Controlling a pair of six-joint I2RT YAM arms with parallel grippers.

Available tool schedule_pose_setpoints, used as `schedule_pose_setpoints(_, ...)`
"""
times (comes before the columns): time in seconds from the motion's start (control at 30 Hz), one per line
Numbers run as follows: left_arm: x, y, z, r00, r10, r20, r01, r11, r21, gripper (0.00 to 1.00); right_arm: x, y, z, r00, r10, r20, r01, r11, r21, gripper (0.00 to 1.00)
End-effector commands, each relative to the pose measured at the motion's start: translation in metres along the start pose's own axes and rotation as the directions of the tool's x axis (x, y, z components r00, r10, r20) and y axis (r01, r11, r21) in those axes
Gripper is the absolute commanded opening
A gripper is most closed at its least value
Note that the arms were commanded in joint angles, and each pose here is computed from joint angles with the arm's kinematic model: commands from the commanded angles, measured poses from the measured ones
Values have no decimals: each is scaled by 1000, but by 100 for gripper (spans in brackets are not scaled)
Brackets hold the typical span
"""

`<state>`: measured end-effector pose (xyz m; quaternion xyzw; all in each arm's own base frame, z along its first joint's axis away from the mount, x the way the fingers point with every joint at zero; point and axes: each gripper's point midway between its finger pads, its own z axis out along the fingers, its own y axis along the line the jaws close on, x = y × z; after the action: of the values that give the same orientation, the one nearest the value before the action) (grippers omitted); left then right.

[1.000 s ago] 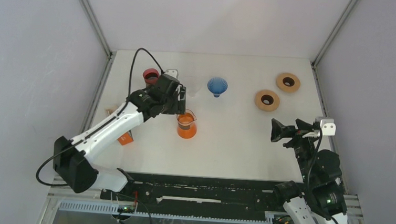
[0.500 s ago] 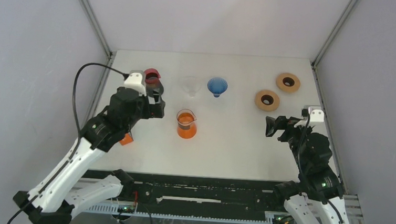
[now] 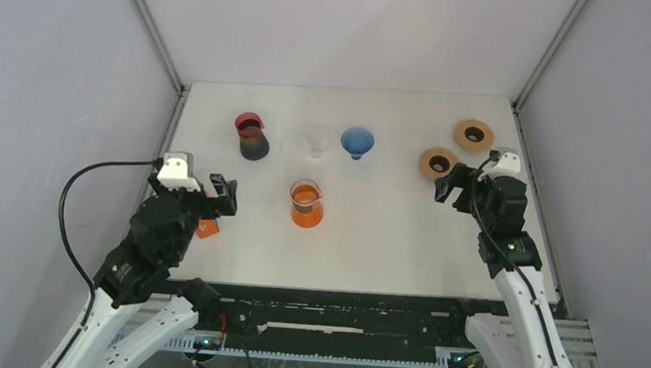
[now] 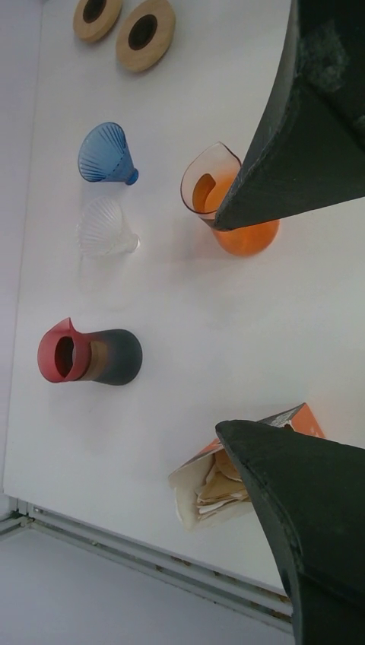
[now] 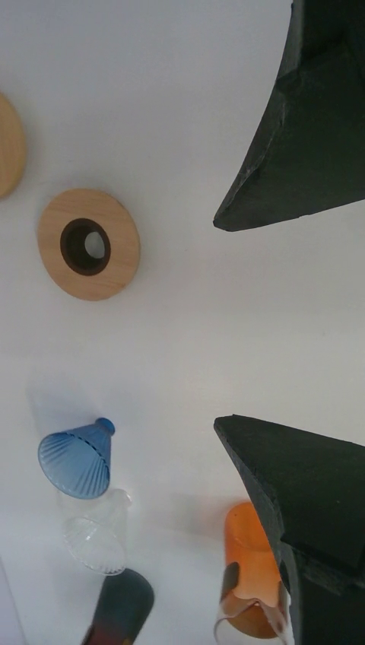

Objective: Place the coffee filter in the dripper
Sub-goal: Pick up the dripper holder from the center of the board.

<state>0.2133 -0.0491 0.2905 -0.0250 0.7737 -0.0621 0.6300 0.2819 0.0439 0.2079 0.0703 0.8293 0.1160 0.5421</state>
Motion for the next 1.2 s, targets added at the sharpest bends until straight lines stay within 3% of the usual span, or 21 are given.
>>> schedule_pose_setpoints(0.0,-3,11,1,998,33,49,-31,999,-44,100,-14,1,21,991,125,43,-122,989,-84,98)
schedule_pose_setpoints(0.33,6,12,3,999,-10,41,11,1000,-13,100,2,-48,78,930,367,-37,-368,928,-62,96)
schedule_pose_setpoints(0.53,8,14,6,999,-39,37,39,999,-2,100,17,-73,110,856,510,-90,-516,854,-66,94)
schedule_pose_setpoints(1.17,11,19,12,999,-45,21,46,999,-20,100,45,-108,184,626,739,-251,-773,631,-68,80)
